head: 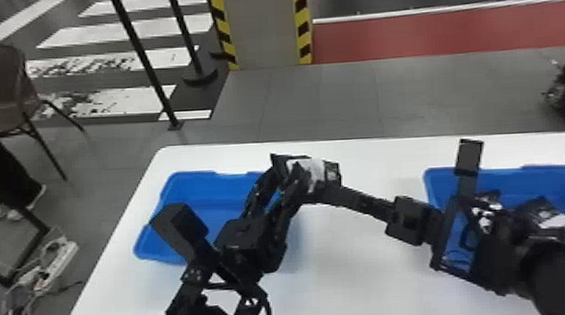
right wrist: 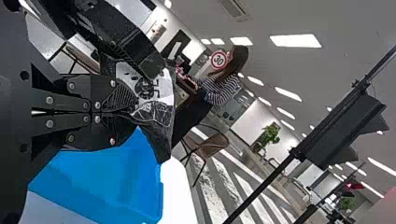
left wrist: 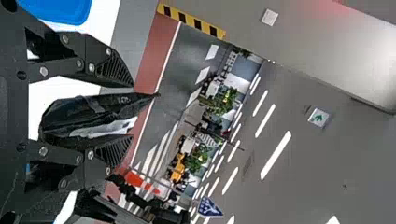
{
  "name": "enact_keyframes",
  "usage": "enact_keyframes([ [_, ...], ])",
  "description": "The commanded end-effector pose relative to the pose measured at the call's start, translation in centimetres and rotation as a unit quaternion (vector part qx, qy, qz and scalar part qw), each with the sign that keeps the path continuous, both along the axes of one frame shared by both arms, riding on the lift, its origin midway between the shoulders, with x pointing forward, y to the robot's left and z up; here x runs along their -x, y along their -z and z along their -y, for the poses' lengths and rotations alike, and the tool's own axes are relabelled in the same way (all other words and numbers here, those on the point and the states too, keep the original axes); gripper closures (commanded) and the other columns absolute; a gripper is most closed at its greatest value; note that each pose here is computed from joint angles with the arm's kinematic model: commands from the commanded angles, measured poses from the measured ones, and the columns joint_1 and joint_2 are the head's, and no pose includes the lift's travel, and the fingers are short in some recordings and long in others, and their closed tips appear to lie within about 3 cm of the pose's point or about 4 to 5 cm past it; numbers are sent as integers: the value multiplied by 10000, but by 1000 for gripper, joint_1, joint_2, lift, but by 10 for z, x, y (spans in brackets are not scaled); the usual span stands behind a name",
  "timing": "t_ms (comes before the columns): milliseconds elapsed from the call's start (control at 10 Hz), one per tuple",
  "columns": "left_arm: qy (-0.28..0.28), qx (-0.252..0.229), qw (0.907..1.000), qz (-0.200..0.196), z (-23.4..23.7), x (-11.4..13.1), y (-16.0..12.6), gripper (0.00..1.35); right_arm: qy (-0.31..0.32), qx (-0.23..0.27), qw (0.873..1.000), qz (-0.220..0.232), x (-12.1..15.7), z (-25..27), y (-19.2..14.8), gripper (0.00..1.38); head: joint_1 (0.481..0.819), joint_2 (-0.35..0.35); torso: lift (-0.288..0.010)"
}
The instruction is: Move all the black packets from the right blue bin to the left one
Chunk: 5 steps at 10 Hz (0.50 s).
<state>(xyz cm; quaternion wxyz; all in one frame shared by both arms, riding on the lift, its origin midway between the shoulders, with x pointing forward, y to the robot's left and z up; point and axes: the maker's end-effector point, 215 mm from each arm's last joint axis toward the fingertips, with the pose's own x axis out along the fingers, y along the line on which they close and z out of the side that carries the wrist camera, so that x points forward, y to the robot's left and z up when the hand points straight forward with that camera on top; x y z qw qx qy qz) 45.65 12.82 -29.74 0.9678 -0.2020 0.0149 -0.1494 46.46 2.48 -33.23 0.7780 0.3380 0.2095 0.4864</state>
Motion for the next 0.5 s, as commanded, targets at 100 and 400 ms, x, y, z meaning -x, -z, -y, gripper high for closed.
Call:
enact_keyframes([
  [100,-41,31,10000,44,-3,-1,-3,1223,75,-25,10000,53,-9,3,-2,1159,695,184,-110],
  [400,-191,134,9995,231,-12,-2,-15,1222,304,-53,9990,308,-25,10,-11,782,695,182,-110],
])
